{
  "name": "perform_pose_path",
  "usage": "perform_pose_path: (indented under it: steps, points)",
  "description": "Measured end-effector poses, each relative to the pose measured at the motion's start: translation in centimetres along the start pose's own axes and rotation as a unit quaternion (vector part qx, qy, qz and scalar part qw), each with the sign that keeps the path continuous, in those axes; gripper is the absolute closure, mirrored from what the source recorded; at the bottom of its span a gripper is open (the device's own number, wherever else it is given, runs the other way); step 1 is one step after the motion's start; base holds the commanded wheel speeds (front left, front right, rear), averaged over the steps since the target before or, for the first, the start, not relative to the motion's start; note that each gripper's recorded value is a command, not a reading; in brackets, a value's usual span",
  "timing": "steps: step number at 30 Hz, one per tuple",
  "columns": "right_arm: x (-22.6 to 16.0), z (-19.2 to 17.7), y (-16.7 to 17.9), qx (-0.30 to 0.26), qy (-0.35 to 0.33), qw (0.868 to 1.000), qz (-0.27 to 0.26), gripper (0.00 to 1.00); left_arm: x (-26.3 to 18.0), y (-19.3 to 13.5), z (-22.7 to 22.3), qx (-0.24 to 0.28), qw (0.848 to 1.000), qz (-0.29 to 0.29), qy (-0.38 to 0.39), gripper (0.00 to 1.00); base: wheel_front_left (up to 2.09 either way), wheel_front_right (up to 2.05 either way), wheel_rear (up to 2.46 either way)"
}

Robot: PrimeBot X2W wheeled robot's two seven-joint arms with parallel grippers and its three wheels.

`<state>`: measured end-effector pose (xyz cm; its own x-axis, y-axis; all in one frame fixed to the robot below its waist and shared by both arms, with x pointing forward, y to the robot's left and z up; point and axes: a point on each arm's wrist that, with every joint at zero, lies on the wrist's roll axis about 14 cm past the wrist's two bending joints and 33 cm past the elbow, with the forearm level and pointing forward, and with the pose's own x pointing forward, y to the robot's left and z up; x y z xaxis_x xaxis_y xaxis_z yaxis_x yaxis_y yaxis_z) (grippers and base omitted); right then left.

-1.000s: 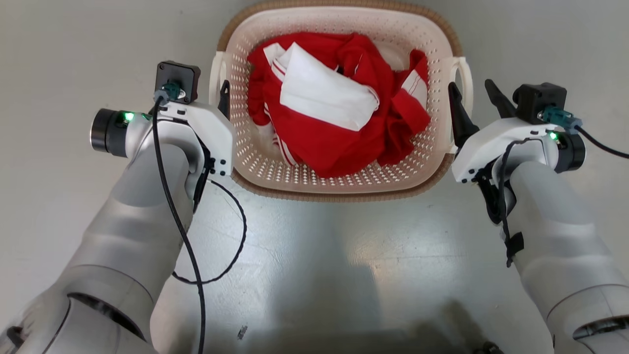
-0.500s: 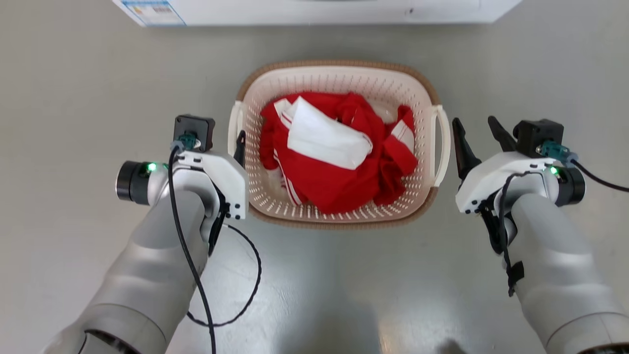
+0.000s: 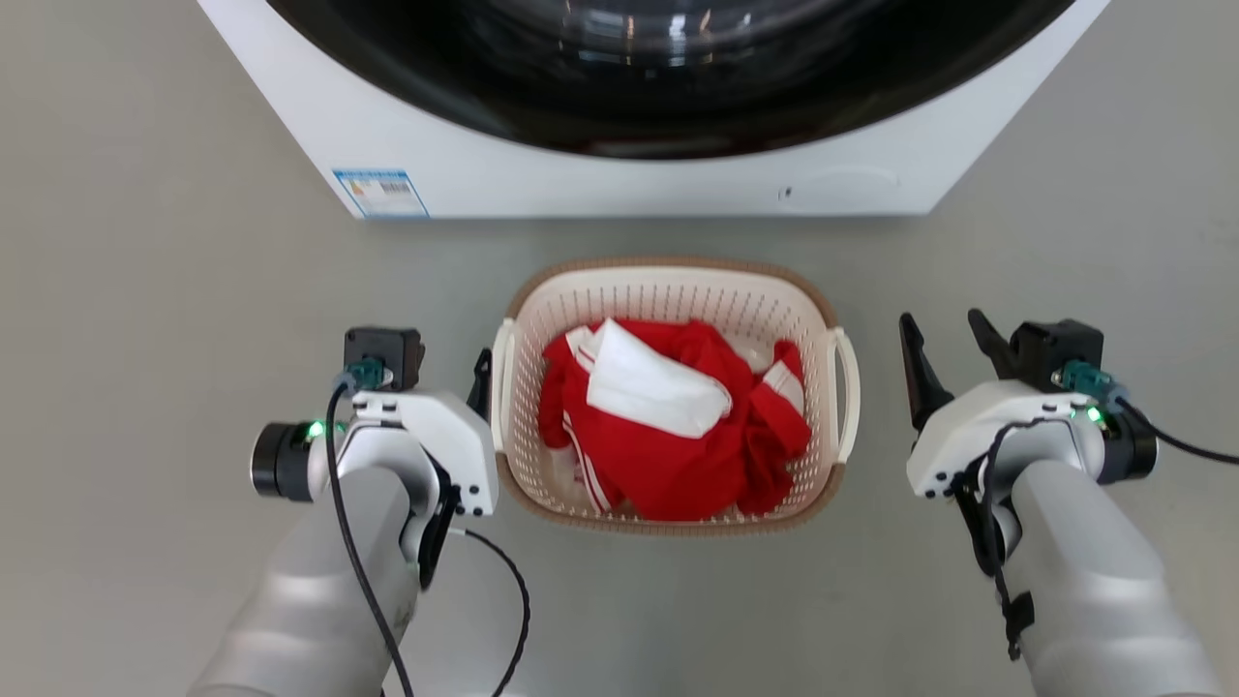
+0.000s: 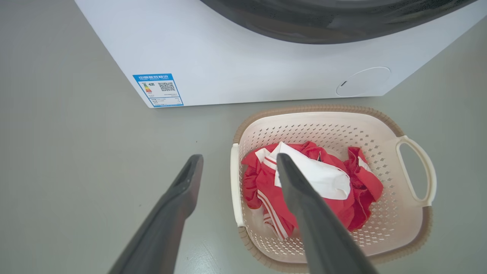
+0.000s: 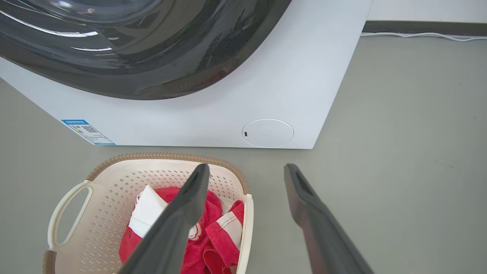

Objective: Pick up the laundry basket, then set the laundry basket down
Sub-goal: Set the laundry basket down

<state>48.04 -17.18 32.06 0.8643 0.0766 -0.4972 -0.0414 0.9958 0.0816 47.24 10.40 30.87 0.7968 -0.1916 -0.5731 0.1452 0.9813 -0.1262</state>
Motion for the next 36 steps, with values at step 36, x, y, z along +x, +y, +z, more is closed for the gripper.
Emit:
perform_pose_path:
  steps: [36]
  points:
    - [-12.3,6.6,2.7,-0.033,-0.162,0.986,0.031,0.00,-13.8,0.9,5.6,-0.058,0.978,0.030,-0.197,0.00,0.00,0.00,0.00]
